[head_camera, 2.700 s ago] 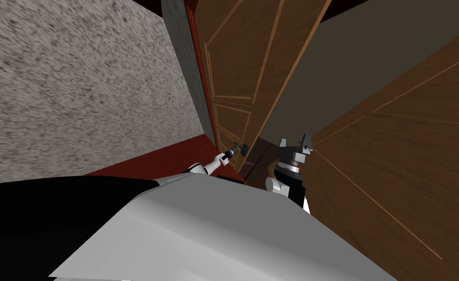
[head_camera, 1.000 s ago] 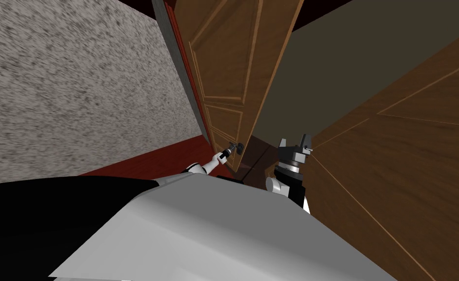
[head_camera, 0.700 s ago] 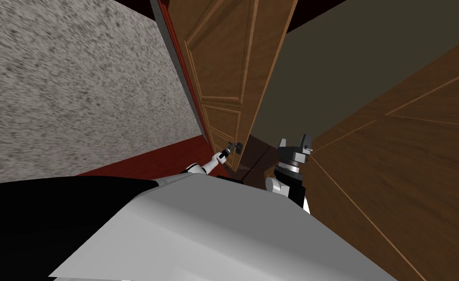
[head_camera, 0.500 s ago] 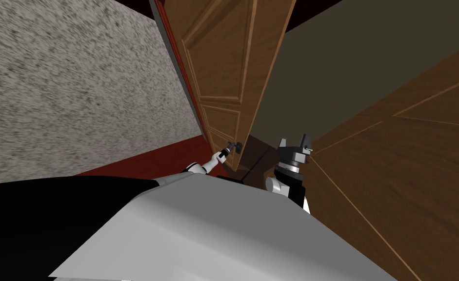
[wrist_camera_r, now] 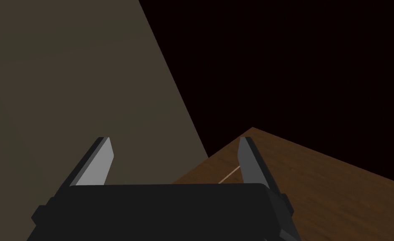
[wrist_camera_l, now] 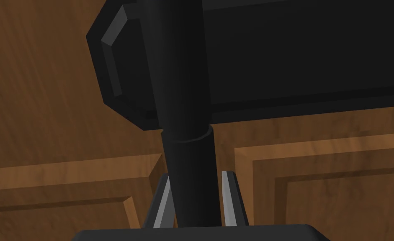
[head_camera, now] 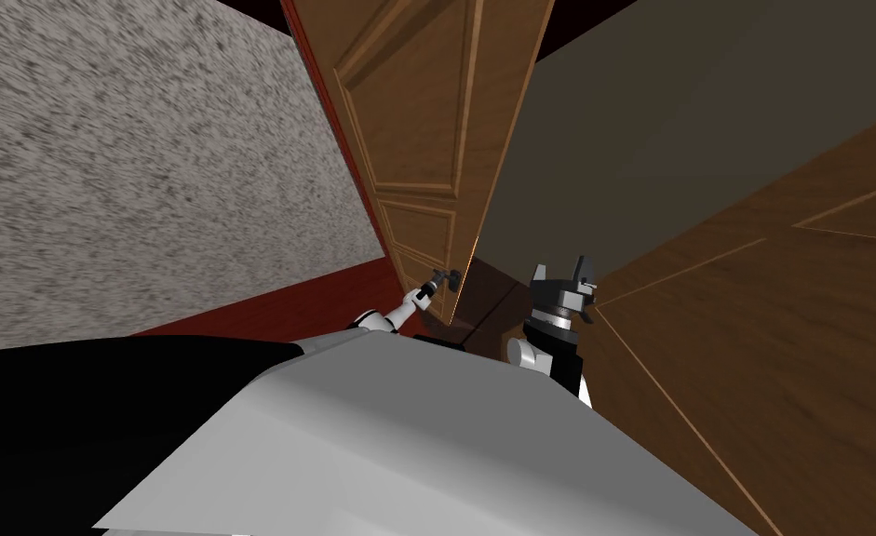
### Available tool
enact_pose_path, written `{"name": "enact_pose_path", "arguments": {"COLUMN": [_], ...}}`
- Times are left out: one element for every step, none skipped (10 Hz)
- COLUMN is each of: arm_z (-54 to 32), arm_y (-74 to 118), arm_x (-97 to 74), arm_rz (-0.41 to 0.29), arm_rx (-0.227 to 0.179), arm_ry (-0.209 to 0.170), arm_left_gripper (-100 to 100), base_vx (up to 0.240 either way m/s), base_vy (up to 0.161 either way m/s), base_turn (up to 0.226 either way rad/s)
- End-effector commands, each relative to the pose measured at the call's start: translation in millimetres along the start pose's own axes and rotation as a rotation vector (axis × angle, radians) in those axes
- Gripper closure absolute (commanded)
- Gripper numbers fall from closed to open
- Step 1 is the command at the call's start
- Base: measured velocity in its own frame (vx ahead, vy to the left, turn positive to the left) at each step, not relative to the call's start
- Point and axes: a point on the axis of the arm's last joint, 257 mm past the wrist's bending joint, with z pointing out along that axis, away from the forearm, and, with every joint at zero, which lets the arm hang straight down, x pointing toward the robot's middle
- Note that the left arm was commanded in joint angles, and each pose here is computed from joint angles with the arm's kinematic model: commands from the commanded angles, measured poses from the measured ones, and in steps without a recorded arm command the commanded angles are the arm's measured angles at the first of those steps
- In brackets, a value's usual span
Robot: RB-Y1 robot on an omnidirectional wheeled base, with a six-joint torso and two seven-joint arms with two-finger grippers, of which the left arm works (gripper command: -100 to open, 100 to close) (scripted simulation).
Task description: Push the door open
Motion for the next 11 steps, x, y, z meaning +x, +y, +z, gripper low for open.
{"name": "enact_pose_path", "arguments": {"arm_z": [-2.2,-2.2,-2.2,-2.6,-2.8,-3.0,-3.2,-3.2,-3.4,-3.4,-3.4], "arm_y": [-4.1,-4.1,-4.1,-4.4,-4.4,-4.5,-4.5,-4.5,-4.5,-4.5,-4.5], "arm_x": [-22.4,-22.4,-22.4,-31.3,-33.9,-38.4,-42.0,-42.0,-46.1,-48.0,-49.1], "arm_rz": [0.007,0.007,0.007,0.002,0.0,-0.004,-0.009,-0.009,-0.016,-0.021,-0.025], "arm_rx": [0.009,0.009,0.009,0.009,0.009,0.009,0.009,0.009,0.009,0.01,0.01], "arm_ry": [-0.039,-0.039,-0.039,-0.063,-0.071,-0.085,-0.097,-0.097,-0.113,-0.122,-0.128], "arm_left_gripper": [100,100,100,100,100,100,100,100,100,100,100], "base_vx": [0.108,0.087,0.044,0.102,0.125,0.101,0.106,0.089,0.09,0.098,0.102], "base_vy": [-0.152,-0.128,-0.048,-0.115,-0.163,-0.193,-0.204,-0.123,-0.118,-0.199,-0.19], "base_turn": [0.063,0.057,0.02,0.062,0.082,0.073,0.084,0.057,0.049,0.075,0.083]}}
